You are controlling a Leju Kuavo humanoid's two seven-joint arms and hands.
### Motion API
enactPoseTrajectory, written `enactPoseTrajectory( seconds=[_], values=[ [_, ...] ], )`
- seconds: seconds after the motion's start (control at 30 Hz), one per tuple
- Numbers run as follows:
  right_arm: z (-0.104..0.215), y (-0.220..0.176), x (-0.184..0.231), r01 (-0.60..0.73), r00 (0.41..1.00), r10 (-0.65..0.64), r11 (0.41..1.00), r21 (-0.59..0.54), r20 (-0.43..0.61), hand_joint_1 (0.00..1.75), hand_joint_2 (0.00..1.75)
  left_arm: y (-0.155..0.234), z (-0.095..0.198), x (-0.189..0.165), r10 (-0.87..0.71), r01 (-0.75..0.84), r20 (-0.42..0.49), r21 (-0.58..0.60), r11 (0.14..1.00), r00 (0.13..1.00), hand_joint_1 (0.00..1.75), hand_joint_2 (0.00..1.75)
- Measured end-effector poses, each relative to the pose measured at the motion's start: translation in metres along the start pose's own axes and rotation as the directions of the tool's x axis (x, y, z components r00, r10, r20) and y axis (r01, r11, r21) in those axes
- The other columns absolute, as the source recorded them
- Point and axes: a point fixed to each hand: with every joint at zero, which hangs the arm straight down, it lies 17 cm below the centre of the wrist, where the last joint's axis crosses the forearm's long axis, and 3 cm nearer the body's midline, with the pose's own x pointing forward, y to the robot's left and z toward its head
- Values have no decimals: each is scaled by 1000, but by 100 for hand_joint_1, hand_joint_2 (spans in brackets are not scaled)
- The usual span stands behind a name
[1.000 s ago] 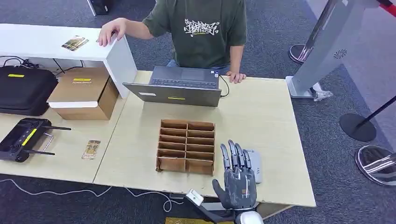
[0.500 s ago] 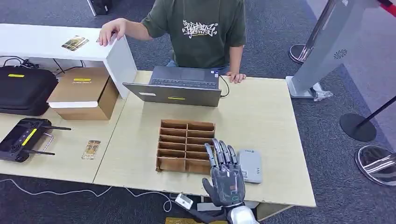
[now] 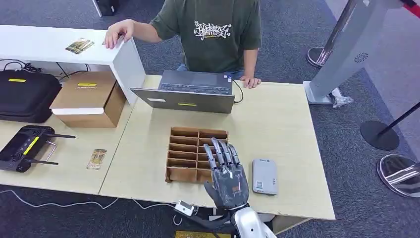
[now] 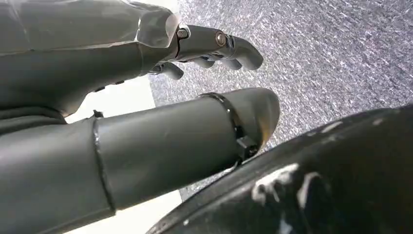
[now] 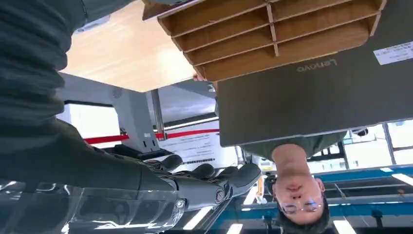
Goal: Pass the card to the sensor for recognition and then transmit it.
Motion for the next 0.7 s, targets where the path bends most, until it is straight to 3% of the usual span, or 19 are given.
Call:
enactPoseTrajectory(
  seconds=[0.43,0.7],
  values=[
    [-15,-9,8,12,1000,-12,1000,-23,18,0,175,7,0,6,-23,23,22,35,999,999,0,0],
    [-15,8,17,12,999,-14,998,62,29,0,175,8,0,6,-25,24,23,41,999,999,0,0]
  ],
)
